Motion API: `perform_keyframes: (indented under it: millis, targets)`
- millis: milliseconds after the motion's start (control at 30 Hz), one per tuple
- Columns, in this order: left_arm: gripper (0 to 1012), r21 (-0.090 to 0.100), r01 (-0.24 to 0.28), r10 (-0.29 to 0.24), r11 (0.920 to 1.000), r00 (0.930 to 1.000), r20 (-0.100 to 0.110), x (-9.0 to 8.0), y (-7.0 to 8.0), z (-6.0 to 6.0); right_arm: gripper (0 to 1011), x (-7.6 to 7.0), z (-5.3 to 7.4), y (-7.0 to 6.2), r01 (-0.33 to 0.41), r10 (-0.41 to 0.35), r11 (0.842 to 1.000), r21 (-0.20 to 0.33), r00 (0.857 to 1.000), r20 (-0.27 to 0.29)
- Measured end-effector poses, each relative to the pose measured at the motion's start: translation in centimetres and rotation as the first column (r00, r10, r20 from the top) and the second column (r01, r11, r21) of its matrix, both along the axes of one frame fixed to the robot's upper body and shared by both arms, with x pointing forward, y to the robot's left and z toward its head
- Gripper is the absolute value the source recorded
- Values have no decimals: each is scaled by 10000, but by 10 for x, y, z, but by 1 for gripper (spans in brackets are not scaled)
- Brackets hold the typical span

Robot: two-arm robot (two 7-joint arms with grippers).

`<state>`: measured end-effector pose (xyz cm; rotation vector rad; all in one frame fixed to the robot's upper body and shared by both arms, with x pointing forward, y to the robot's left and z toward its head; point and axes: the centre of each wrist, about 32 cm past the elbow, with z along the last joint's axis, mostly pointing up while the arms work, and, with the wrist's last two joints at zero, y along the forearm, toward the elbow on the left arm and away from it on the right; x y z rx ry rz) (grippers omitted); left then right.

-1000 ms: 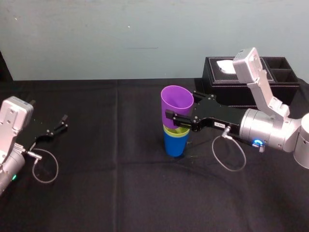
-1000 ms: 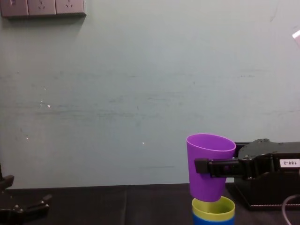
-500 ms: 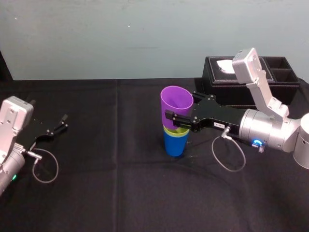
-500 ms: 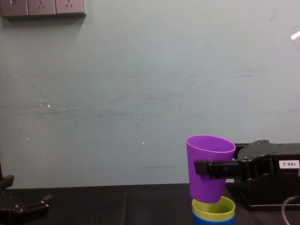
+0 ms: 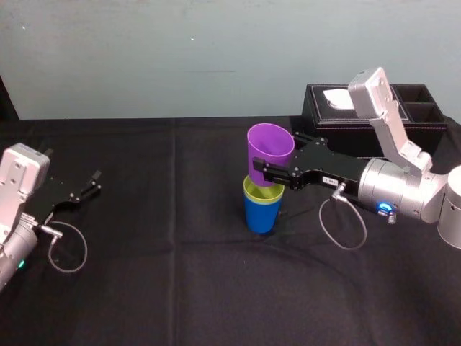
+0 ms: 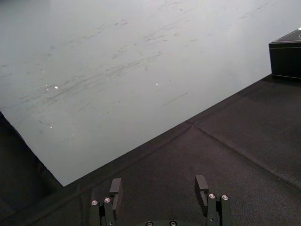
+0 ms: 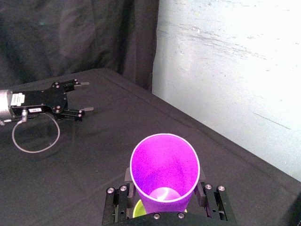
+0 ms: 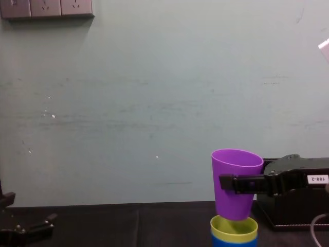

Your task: Stack the three plastic cups sequentially using one hand.

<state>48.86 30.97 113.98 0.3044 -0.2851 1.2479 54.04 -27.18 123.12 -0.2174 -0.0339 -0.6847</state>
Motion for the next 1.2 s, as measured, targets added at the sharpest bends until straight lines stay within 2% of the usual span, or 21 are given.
perform_keyframes:
  millis: [1200]
  targets:
    - [1012, 0, 0, 0, 10000, 10000, 0, 0, 0, 0, 734, 4, -5, 2, -93, 82, 9994, -324, 9994, -327]
